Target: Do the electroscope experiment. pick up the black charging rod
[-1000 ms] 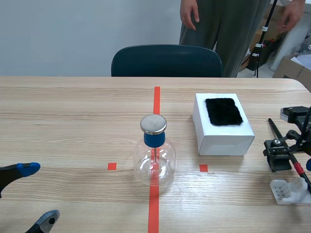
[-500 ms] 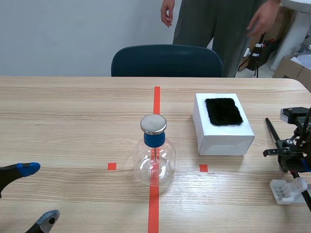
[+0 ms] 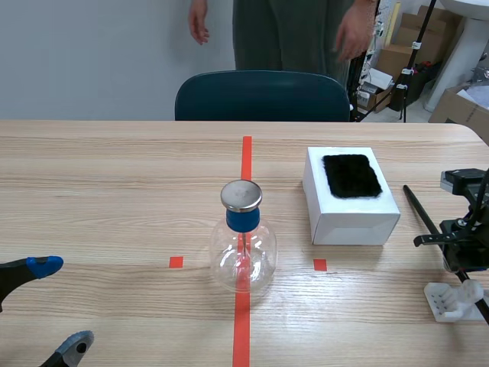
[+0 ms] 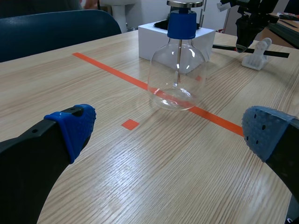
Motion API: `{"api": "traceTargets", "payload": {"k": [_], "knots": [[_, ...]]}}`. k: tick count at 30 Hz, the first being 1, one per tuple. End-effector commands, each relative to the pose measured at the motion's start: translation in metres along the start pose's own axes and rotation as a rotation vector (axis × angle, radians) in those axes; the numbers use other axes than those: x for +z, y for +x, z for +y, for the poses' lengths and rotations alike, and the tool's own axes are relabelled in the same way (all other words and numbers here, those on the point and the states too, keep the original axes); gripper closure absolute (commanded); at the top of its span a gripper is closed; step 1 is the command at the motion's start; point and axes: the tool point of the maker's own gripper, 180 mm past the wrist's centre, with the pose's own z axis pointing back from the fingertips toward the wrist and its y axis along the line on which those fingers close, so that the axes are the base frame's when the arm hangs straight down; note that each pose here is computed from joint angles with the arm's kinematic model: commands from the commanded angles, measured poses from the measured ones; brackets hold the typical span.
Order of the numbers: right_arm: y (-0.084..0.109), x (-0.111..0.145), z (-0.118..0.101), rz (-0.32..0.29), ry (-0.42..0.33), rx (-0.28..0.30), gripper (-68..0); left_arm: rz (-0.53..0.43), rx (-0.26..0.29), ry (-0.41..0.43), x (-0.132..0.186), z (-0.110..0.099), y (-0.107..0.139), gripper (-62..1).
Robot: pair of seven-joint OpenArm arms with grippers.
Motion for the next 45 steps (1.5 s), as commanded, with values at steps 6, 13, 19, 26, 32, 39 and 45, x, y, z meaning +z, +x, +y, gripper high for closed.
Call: {"api": "traceTargets", "payload": {"k": [6,13,19,26,32,39,45], "knots": [[-0.004,0.0,-0.008,0.014,-0.019,0.005,-0.1,-0.031,-0.005,-0.003,-0.004,0.001,0.007,-62.3],[-0.002,0.002,-0.012,0.004,-0.03,0.007,-0.2,-0.031,-0.005,-0.003,-0.004,0.001,0.007,-62.3],[0.006,0.016,-0.018,-0.039,-0.051,0.023,-0.2,-0.031,-0.005,-0.003,-0.004,0.001,0.007,-62.3],[0.014,0.047,-0.021,-0.113,-0.092,0.059,-0.1,-0.031,-0.005,-0.003,-0.004,0.001,0.007,-62.3],[0.022,0.089,-0.029,-0.248,-0.169,0.085,-0.1,-0.031,-0.005,-0.003,-0.004,0.001,0.007,-62.3],[0.015,0.141,-0.031,-0.422,-0.347,0.229,-0.1,-0.031,-0.005,-0.003,-0.004,0.001,0.007,-62.3],[0.003,0.183,-0.016,-0.554,-0.505,0.455,-0.2,-0.031,-0.005,-0.003,-0.004,0.001,0.007,-62.3]]}}
